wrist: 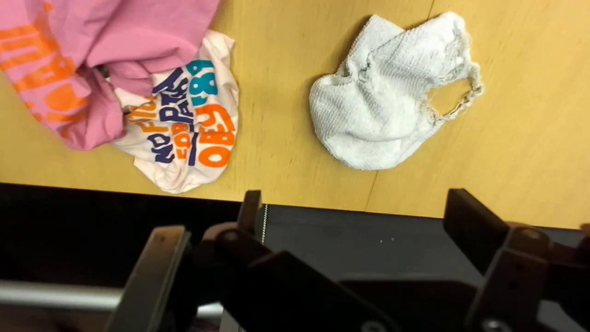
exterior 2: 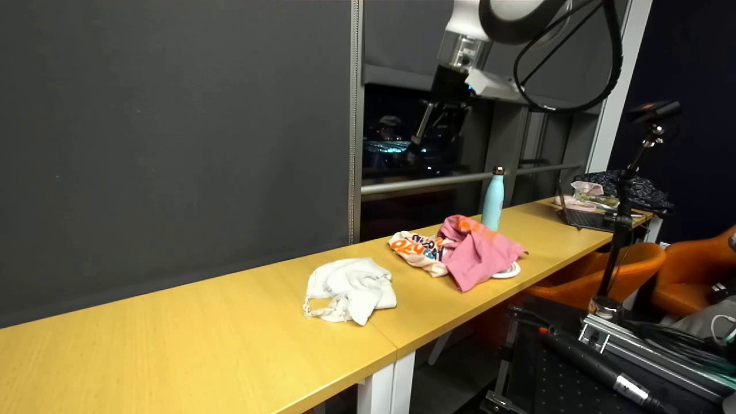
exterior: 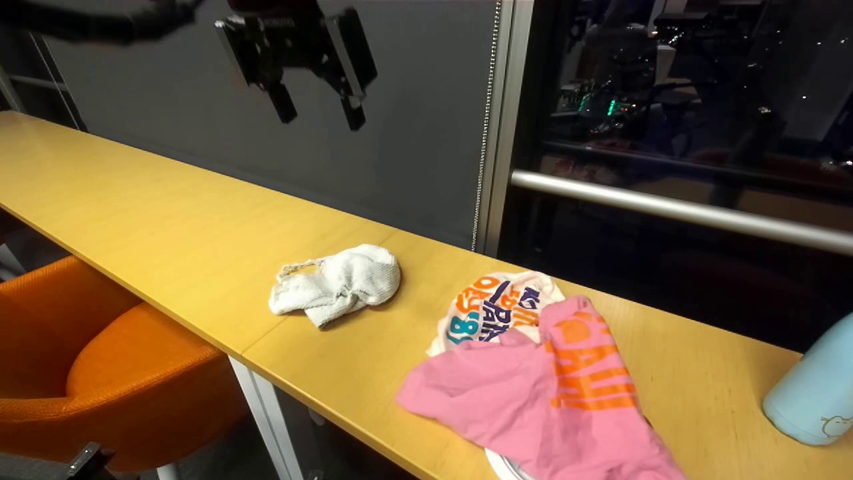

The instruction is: Wipe the table with the white cloth

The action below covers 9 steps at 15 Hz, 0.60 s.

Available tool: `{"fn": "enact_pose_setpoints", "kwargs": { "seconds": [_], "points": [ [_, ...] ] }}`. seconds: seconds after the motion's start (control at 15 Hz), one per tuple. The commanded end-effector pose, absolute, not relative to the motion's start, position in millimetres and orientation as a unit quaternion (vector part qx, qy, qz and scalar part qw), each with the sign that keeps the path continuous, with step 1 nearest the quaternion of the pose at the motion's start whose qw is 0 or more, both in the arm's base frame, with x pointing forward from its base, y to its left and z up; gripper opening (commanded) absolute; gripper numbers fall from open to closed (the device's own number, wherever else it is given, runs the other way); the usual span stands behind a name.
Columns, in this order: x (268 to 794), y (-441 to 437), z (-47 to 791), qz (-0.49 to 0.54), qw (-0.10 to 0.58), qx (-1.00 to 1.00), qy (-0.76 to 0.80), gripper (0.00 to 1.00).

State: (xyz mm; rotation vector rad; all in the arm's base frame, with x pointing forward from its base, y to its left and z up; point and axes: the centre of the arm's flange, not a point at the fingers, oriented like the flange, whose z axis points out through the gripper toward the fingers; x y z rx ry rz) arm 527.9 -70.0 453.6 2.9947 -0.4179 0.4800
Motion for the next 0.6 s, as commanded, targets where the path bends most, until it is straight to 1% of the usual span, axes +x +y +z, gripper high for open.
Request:
{"fn": "enact_pose_setpoints", "kwargs": {
  "seconds": [0.0, 0.27, 0.53],
  "points": [
    [551, -82, 385, 0.158, 0.003, 0.977, -0.145, 1.0],
    [562, -101, 299, 0.137, -0.01, 0.974, -0.18, 1.0],
    [578, -106, 241, 0.146, -0.021, 0.969, -0.199, 1.0]
  ]
}}
